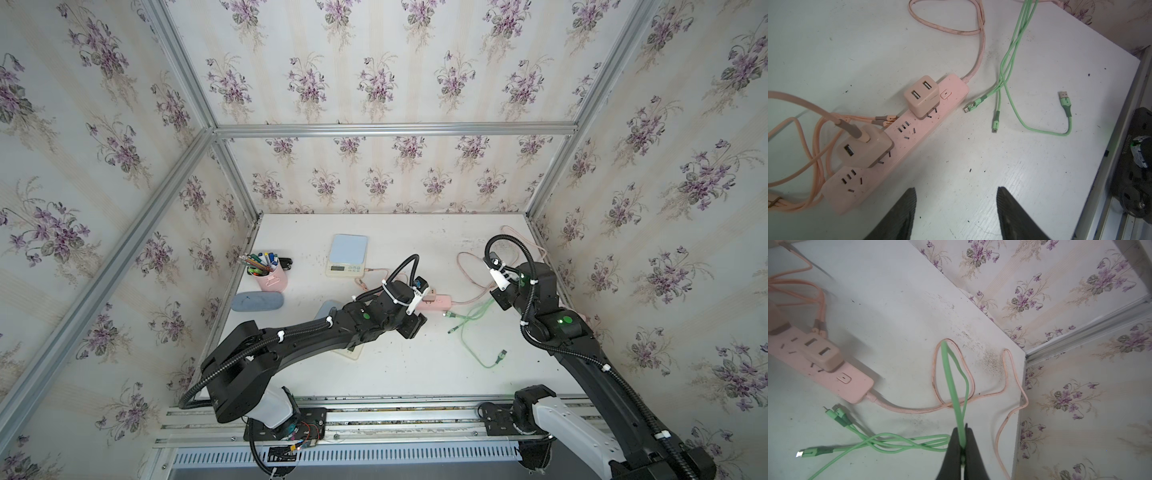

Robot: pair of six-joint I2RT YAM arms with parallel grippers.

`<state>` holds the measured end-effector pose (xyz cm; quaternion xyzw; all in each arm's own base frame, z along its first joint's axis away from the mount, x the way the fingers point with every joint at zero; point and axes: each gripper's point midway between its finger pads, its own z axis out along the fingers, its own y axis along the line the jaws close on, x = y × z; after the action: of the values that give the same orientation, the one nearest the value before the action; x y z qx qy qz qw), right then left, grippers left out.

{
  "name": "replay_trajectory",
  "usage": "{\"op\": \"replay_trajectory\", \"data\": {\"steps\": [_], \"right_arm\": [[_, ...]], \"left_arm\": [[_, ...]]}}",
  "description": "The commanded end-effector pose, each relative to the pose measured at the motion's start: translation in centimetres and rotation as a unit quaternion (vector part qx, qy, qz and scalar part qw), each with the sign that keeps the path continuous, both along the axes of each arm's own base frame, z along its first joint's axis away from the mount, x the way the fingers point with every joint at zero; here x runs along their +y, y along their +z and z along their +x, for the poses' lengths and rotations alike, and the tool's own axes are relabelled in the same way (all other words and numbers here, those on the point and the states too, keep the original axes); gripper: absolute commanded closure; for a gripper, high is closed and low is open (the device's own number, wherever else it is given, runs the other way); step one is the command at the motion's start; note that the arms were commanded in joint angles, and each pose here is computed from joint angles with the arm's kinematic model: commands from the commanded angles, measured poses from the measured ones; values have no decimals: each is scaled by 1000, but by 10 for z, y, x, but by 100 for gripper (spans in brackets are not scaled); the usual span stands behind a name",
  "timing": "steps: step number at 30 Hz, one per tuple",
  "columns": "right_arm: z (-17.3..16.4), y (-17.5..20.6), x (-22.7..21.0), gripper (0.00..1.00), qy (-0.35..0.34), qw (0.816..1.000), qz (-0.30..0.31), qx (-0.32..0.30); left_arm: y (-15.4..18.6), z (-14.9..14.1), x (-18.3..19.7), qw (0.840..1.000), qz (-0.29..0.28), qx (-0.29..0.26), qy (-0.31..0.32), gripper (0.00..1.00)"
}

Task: Charge the electronic scale
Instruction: Adjust the charging cable at the center of the board.

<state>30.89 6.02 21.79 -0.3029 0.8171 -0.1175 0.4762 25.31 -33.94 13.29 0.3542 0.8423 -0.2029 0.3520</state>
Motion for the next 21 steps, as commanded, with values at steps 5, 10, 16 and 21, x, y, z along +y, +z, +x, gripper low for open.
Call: {"op": "replay_trajectory", "data": {"steps": [5,10,16,21], "right_arm": [[28,1,17,66,-72,982,172,23],[27,-25,-7,56,-256,929,241,116],[-49,-96,-15,50,-424,805,334,247],[-101,-154,4,48,-466,695,463,292]], "left_arm": [[11,-3,1,1000,-14,-11,-6,35],[4,-20,-27,995,22,-38,-95,35],[-4,-24,-59,987,66,-33,-141,35],[-10,-21,-67,989,63,-22,-134,35]]}}
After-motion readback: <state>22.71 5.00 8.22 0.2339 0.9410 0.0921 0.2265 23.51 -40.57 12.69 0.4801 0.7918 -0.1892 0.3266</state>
